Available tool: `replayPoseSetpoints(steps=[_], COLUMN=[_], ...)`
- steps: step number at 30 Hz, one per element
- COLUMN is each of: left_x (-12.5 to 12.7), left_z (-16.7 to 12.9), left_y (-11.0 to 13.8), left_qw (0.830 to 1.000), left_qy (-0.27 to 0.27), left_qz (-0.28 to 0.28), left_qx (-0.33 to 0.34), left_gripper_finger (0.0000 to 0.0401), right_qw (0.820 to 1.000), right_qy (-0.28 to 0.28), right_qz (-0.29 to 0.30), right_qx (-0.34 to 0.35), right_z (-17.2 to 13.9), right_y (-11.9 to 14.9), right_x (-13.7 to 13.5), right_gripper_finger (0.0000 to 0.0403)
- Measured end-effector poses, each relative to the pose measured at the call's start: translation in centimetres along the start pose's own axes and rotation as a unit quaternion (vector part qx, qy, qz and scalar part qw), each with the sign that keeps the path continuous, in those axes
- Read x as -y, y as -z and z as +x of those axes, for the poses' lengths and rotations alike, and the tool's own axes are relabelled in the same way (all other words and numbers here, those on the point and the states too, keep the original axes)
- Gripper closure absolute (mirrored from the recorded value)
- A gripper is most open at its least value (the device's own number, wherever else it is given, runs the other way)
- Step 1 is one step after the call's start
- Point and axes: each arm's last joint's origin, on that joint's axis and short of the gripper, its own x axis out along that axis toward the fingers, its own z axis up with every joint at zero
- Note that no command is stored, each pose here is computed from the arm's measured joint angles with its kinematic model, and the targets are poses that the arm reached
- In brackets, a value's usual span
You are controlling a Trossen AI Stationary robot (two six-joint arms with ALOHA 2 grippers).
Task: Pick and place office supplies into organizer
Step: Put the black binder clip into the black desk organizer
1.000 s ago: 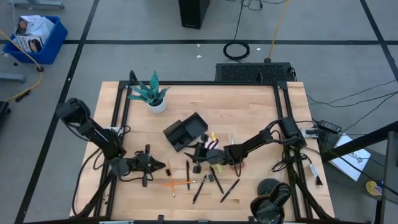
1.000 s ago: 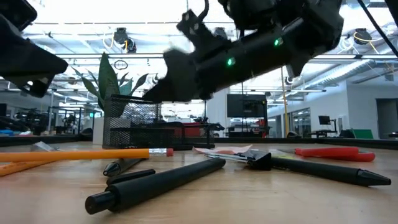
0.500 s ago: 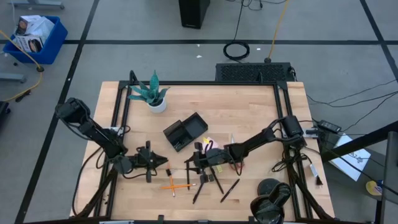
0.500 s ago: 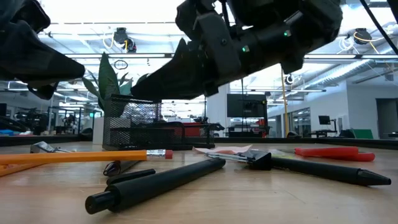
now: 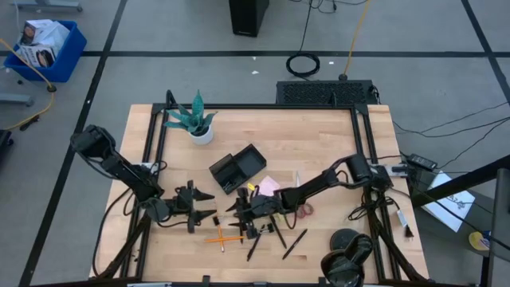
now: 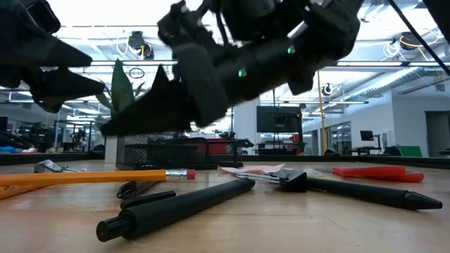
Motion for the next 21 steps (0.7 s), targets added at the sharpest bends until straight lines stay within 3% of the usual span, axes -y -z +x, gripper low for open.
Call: replayPoseSetpoints(steps=[8, 17, 21], left_x=[1.0, 1.6, 1.8], left_z=[-1.4, -3.0, -3.4], left_y=[-1.9, -3.5, -3.8], left_qw=[0.998, 0.994, 0.993], left_qy=[0.047, 0.087, 0.096], left_qz=[0.014, 0.016, 0.024], left_qx=[0.03, 0.058, 0.064], left_gripper_finger=[0.0061, 0.0052, 0.0052], right_qw=[0.999, 1.0, 0.999], right_qy=[-0.027, -0.019, -0.021], right_qz=[0.006, 0.013, 0.019], right_qx=[0.018, 0.021, 0.03], right_z=[0.1, 0.3, 1.8], right_y=[-0.4, -0.7, 0.3], right_x=[0.6, 1.4, 1.2], right_gripper_finger=[0.0163, 0.0178, 0.0171])
